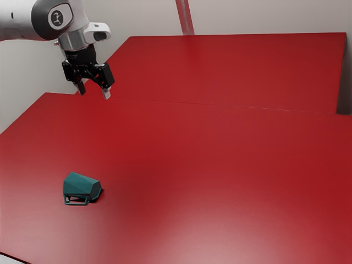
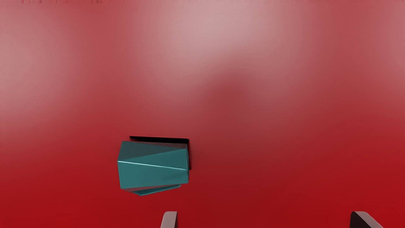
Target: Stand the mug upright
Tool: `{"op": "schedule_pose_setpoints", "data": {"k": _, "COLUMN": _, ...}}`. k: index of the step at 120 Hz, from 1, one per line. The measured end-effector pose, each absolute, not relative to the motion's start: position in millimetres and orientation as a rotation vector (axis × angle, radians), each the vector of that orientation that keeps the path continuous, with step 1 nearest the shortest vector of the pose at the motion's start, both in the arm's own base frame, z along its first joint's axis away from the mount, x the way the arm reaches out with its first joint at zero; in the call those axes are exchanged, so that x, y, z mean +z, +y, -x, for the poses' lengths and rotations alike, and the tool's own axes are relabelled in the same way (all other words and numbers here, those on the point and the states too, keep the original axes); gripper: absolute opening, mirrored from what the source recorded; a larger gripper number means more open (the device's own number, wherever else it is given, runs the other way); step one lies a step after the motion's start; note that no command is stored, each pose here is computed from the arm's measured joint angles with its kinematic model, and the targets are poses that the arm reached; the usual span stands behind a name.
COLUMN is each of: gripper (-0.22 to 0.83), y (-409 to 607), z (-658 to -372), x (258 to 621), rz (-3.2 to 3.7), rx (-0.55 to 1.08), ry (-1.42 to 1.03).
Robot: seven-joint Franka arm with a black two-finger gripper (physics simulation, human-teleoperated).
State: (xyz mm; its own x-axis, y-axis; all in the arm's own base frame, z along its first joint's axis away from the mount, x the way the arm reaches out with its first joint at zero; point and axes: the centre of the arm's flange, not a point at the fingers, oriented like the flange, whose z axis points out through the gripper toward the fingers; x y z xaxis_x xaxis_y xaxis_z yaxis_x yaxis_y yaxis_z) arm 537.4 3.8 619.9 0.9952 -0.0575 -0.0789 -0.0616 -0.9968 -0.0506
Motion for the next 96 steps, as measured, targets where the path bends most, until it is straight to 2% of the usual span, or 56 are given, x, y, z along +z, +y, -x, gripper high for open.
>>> {"op": "schedule_pose_setpoints", "data": {"k": 35, "gripper": 0.6, "y": 1, "z": -528, "x": 623, "rz": 3.083, "rx": 0.114, "ry": 0.103}}
{"op": "schedule_pose_setpoints", "data": {"k": 60, "gripper": 0.6, "y": 49, "z": -509, "x": 624, "rz": 3.085, "rx": 0.127, "ry": -0.029}}
{"op": "schedule_pose_setpoints", "data": {"k": 85, "gripper": 0.6, "y": 103, "z": -489, "x": 613, "rz": 3.119, "rx": 0.162, "ry": -0.152}}
{"op": "schedule_pose_setpoints", "data": {"k": 96, "gripper": 0.6, "y": 126, "z": -479, "x": 596, "rz": 3.159, "rx": 0.17, "ry": -0.197}}
